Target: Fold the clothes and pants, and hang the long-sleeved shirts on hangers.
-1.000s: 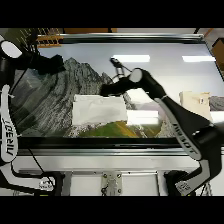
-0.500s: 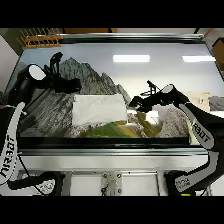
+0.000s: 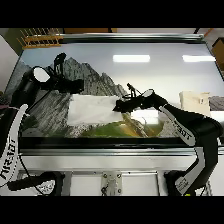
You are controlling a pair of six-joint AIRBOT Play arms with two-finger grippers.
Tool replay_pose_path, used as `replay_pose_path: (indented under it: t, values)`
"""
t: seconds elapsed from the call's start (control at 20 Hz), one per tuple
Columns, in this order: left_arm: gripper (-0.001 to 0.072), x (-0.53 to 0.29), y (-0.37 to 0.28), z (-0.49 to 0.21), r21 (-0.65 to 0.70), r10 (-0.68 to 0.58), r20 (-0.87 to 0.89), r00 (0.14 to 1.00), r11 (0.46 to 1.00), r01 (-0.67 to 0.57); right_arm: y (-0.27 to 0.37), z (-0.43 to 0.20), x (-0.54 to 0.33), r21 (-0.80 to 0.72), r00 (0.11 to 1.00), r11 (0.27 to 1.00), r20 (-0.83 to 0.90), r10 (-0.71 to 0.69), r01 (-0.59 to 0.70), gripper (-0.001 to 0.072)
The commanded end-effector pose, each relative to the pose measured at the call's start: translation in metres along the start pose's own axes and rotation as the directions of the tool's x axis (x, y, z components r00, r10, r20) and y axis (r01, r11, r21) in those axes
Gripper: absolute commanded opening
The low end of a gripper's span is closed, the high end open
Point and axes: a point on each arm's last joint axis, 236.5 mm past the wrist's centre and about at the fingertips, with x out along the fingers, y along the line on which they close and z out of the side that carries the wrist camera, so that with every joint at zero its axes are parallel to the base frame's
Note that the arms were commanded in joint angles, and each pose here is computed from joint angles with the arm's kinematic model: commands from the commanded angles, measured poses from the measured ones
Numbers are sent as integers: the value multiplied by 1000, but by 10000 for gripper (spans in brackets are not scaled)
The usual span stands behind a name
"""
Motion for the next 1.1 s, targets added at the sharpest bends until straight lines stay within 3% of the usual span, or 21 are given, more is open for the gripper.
replay_pose_path:
  t: [0.0,0.15,0.3,0.45,0.65,1.05]
  values:
    - [5,0,-1,-1,1,-2,-2,1000,1000,2,19,8,-14,-120,1000,993,-13,-1,-1,15]
    - [5,0,-1,-1,1,-1,-3,1000,1000,1,-10,69,-116,-95,967,971,159,-201,218,15]
    - [5,0,-1,-1,1,-2,-3,1000,1000,2,-42,117,-259,86,849,938,404,-342,337,15]
    - [5,0,-1,-1,0,-2,-3,1000,1000,2,-85,119,-385,288,710,905,561,-425,313,15]
    - [5,0,-1,-1,1,-2,-5,1000,1000,2,-134,90,-495,466,561,847,642,-523,257,15]
    - [5,0,-1,-2,1,-2,-6,1000,1000,2,-123,50,-557,524,464,812,671,-579,256,15]
